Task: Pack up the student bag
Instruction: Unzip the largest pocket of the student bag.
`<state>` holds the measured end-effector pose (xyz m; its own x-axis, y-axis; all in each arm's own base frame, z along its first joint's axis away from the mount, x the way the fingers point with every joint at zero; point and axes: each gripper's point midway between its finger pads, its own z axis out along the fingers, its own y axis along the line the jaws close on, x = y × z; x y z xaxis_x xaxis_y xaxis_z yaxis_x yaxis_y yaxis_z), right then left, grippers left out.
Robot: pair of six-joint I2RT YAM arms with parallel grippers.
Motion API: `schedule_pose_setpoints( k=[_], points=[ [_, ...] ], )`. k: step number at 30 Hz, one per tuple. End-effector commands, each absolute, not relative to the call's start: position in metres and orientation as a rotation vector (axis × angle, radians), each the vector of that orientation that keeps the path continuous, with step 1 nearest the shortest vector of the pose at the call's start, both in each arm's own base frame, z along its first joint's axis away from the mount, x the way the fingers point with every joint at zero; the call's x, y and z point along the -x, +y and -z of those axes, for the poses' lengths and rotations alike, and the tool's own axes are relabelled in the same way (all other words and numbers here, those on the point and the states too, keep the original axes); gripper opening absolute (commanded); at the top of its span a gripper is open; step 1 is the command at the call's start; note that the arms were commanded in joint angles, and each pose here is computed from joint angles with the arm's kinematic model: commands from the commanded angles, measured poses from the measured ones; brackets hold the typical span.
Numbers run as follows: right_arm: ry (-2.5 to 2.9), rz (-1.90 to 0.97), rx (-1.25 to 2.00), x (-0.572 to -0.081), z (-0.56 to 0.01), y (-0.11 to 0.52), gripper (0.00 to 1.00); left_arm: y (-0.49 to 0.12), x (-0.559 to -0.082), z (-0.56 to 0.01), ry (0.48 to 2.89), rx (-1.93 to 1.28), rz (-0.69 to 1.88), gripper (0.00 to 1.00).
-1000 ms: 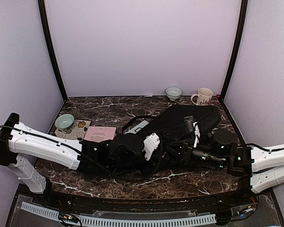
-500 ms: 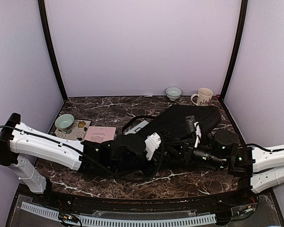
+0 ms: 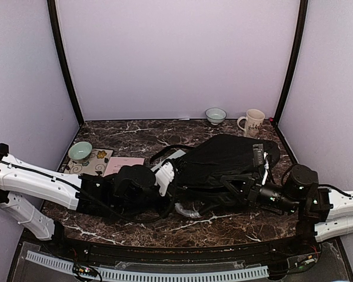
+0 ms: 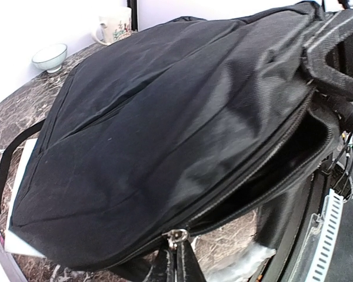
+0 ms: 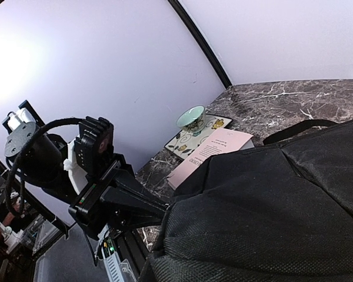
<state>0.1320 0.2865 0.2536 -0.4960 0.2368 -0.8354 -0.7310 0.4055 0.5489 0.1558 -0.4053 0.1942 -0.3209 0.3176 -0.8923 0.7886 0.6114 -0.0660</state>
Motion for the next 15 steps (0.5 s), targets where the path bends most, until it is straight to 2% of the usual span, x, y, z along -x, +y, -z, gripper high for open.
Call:
schedule_pose_setpoints(
  k=[1,8,15],
  points=[
    [1.657,-1.286,0.405,-0.131,-0.264,0.281,0.00,-0.389,-0.164,-0.201,1.899,-0.829,0.610,0.00],
    [1.662,-1.305,0.408,-0.128,-0.265,0.279,0.00,-0.383,-0.169,-0.200,1.891,-0.843,0.553,0.00],
    [1.665,-1.285,0.343,-0.129,-0.275,0.256,0.00,-0.336,-0.196,-0.197,1.937,-0.767,0.498,0.00]
  ],
)
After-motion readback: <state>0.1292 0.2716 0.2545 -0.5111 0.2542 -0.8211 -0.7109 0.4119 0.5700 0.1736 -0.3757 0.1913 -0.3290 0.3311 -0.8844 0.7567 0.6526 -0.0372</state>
